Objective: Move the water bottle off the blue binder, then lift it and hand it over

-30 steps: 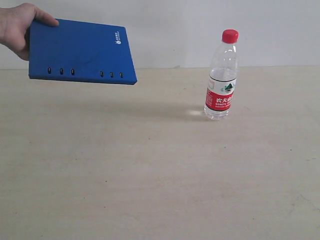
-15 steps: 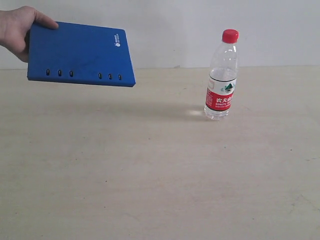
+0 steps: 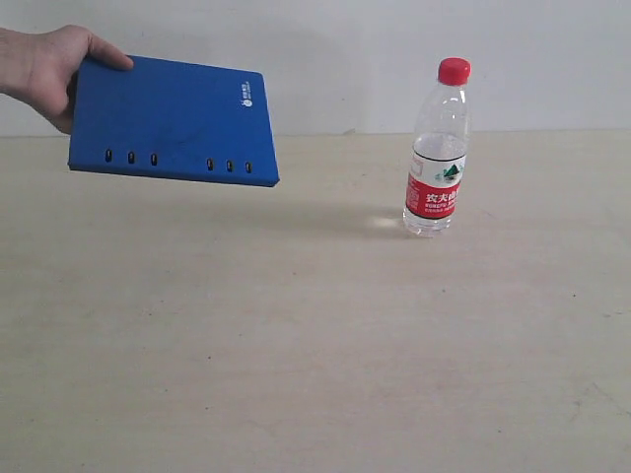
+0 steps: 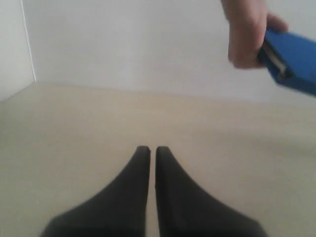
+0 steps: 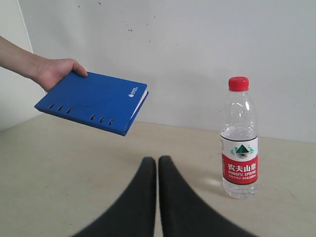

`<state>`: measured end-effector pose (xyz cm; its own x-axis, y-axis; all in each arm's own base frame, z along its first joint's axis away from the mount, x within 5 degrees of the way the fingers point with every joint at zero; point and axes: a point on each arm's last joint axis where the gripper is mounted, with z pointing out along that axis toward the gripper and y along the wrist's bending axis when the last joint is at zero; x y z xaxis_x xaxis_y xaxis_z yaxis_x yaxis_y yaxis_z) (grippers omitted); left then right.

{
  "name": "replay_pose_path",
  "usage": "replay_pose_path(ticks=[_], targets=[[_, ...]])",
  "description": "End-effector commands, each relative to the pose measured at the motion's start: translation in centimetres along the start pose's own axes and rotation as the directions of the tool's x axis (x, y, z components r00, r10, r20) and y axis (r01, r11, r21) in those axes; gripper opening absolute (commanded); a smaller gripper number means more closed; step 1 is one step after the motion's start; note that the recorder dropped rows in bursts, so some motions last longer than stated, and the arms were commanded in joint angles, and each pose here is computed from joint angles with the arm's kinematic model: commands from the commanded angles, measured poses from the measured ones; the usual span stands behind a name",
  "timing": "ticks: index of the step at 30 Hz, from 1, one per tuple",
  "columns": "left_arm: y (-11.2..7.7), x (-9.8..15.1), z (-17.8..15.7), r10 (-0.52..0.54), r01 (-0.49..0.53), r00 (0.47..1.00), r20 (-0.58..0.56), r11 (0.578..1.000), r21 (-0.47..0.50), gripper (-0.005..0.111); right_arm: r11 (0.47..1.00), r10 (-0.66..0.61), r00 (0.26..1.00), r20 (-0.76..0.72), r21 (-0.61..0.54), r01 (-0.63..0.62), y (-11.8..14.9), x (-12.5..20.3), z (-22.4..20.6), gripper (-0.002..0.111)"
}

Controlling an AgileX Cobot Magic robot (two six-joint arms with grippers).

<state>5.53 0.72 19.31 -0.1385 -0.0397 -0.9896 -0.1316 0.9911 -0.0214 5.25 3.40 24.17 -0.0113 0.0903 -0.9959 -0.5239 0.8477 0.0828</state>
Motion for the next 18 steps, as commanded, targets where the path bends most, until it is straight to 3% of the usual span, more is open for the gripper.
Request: replay_pose_path(ticks=[1, 18], targets=[[0.02, 0.6, -0.02, 0.047, -0.047, 0.997, -0.057, 0.999, 0.001, 0.004, 1.0, 0.0, 1.0, -0.001, 0.0, 0.0, 0.0, 0.04, -0.01, 0.0], [0.04, 0.58, -0.02, 0.071, -0.071, 0.996, -0.054, 0.998, 0.0, 0.004, 1.0, 0.0, 1.0, -0.001, 0.0, 0.0, 0.0, 0.04, -0.01, 0.0]])
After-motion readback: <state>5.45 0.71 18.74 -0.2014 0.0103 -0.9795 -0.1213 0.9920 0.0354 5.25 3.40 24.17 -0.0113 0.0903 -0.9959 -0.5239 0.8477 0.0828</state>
